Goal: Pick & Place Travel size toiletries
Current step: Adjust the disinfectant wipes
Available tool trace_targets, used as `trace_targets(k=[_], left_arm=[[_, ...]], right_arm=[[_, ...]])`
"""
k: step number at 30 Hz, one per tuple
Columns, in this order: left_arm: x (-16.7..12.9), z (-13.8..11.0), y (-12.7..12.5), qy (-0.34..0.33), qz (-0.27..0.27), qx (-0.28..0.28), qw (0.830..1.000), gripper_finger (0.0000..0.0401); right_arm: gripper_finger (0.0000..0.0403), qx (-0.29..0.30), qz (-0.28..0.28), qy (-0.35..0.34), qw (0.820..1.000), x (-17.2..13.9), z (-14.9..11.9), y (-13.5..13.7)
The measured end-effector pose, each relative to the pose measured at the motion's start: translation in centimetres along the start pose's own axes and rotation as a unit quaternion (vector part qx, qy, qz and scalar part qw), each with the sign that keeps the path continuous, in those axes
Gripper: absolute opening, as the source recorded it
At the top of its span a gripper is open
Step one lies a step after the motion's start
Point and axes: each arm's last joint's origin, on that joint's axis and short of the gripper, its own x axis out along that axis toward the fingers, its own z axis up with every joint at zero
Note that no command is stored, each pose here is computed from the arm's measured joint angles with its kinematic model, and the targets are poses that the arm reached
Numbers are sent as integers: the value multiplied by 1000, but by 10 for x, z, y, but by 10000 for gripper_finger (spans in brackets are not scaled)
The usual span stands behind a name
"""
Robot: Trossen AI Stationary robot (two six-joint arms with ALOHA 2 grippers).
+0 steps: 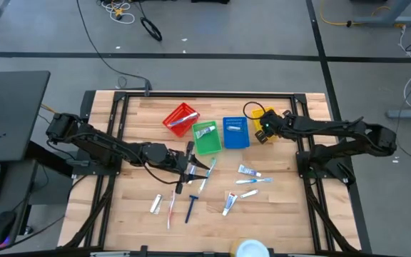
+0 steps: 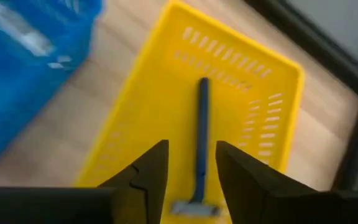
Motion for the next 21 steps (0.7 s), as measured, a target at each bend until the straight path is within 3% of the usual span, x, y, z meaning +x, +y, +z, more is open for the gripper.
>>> trace_targets(k=[5,10,13,18,21], left_arm=[[0,0,0,1,0,-2,1000,143],[0,0,0,1,0,-4,1000,142],[0,0,0,2,0,-13,1000,142],[0,-1,0,4,0,-19,1000,142],[0,-1,0,6,0,-26,1000,142]], right_arm=[[143,-28,83,6,996,-43,21,7],[112,-44,173,-84,980,-104,42,19],[77,-67,257,-136,954,-140,42,29],[12,-122,370,-197,900,-181,21,54],[4,-156,413,-223,869,-201,2,70]])
